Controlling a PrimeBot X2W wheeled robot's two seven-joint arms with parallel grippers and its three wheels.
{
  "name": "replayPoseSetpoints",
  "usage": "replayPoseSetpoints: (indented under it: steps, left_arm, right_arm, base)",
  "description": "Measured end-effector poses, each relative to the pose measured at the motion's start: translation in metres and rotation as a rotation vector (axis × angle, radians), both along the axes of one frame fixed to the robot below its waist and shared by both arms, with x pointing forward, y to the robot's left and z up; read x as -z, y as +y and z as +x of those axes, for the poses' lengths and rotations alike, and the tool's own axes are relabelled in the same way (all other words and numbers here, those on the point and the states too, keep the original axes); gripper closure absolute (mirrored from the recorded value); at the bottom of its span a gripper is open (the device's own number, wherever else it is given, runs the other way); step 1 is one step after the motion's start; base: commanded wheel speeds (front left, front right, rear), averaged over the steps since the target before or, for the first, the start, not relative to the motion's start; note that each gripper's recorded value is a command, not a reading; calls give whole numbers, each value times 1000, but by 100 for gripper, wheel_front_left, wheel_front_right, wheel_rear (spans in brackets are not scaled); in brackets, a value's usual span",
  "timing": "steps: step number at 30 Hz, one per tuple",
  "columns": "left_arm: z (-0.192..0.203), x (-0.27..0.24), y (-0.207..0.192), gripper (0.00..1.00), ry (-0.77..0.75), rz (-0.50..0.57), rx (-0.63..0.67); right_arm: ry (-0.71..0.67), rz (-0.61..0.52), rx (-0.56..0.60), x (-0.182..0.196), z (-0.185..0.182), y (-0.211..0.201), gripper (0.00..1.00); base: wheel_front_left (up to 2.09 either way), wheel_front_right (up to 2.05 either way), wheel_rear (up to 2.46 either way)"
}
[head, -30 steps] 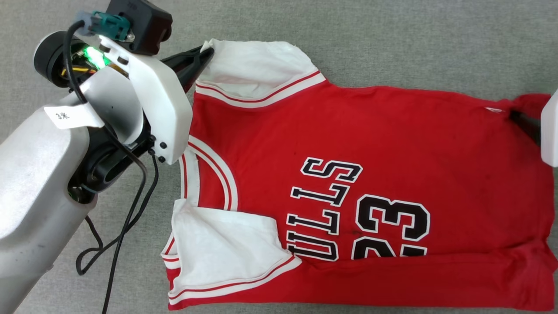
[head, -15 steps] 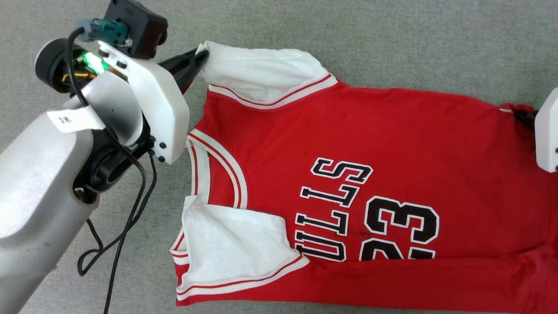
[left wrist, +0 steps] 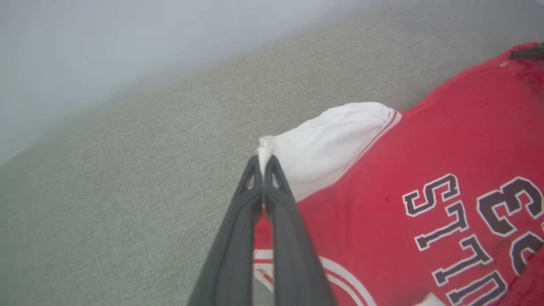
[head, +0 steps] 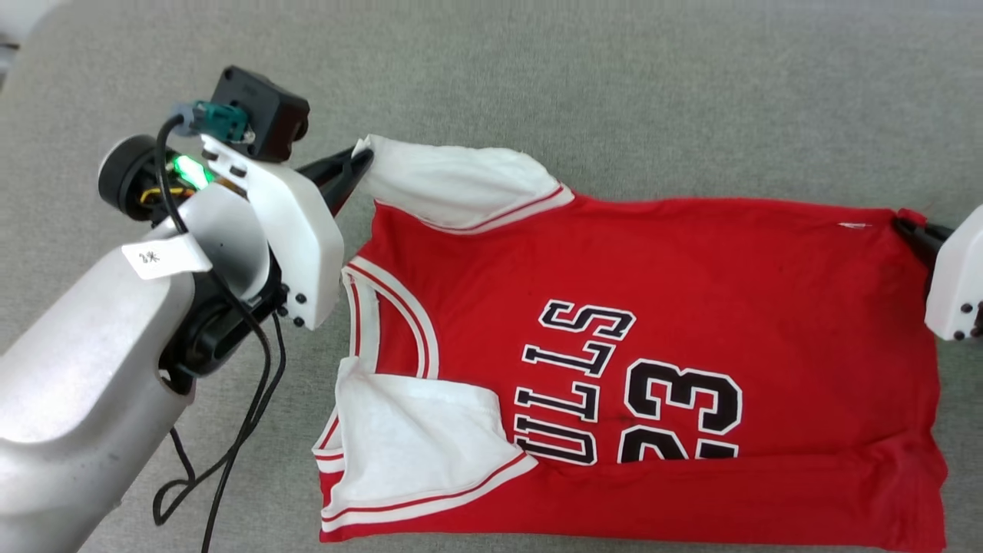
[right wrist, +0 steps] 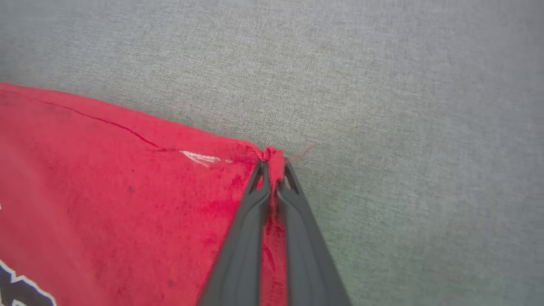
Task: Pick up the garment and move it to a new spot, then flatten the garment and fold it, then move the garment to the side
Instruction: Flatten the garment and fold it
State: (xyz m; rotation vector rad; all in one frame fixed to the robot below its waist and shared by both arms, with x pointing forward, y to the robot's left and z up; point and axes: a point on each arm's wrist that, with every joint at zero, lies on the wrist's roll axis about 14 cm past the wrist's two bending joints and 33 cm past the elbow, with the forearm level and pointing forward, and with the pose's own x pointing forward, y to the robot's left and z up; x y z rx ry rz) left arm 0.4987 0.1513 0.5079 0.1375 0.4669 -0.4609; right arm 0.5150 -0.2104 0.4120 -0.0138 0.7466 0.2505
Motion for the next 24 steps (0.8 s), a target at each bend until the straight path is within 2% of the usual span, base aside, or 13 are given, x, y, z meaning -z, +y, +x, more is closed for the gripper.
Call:
replayPoseSetpoints:
  steps: [10, 16, 24]
  left_arm:
    - [-37, -17, 7, 100, -35, -21, -37]
    - [-69, -14, 11, 100, -17, -26, -58]
    - [-112, 15, 14, 100, 75, -65, -113]
  right_arm:
    - [-140, 79, 34, -30, -25, 0, 100]
    - [-166, 117, 65, -34, -48, -5, 100]
    - [-132, 178, 58, -22, -87, 2, 100]
  base:
    - [0, 0, 0]
    - [0, 0, 0]
    - [0, 0, 0]
